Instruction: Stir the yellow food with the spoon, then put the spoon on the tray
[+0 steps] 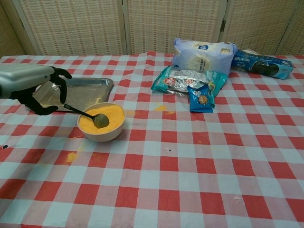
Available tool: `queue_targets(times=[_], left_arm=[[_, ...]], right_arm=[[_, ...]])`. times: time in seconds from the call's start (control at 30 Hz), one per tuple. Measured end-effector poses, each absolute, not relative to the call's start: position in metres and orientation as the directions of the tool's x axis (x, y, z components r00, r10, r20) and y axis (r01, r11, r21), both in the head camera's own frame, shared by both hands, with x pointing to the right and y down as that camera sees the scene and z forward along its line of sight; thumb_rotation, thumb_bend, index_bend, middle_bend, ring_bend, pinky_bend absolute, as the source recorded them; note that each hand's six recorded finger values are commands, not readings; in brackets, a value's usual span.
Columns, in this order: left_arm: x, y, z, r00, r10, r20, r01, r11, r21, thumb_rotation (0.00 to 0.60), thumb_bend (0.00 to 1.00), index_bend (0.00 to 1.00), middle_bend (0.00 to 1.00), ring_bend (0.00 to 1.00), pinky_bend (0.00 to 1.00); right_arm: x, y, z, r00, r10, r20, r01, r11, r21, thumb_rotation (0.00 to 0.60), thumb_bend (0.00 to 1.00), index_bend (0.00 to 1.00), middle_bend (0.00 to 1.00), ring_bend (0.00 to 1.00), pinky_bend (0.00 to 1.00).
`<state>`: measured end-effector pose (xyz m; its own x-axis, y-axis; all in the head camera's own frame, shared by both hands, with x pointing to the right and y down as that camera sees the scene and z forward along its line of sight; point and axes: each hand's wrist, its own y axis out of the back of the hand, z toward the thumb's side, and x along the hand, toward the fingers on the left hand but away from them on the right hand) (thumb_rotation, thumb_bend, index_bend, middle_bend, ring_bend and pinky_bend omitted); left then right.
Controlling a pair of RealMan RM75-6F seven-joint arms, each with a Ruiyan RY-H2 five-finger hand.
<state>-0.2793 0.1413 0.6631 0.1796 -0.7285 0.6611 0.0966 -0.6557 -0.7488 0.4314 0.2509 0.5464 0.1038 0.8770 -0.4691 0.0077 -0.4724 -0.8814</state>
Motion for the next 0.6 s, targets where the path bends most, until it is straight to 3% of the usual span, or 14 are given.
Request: queue_targets(times=[0.23,0.6], left_arm=[[-0.283,0.127,0.665,0.215,-0.670,0.710,-0.004,-0.728,-0.686,0.600,0.42,0.45,0.04,0.00,0.00],[-0.275,0.111,0.681,0.251,-0.653,0.715,0.013,-0.736,-0.677,0.600,0.42,0.46,0.03,0.00,0.00]], right_arm=[[0.431,0.250,0.550,0.097,0.874,-0.475,0.000,-0.478,-0.879,0.600,0.00,0.00,0.00,0.00,0.00],[0.433,0.248,0.553,0.078,0.874,-0.480,-0.009,-0.481,-0.877,0.600,0.00,0.00,0.00,0.00,0.00]])
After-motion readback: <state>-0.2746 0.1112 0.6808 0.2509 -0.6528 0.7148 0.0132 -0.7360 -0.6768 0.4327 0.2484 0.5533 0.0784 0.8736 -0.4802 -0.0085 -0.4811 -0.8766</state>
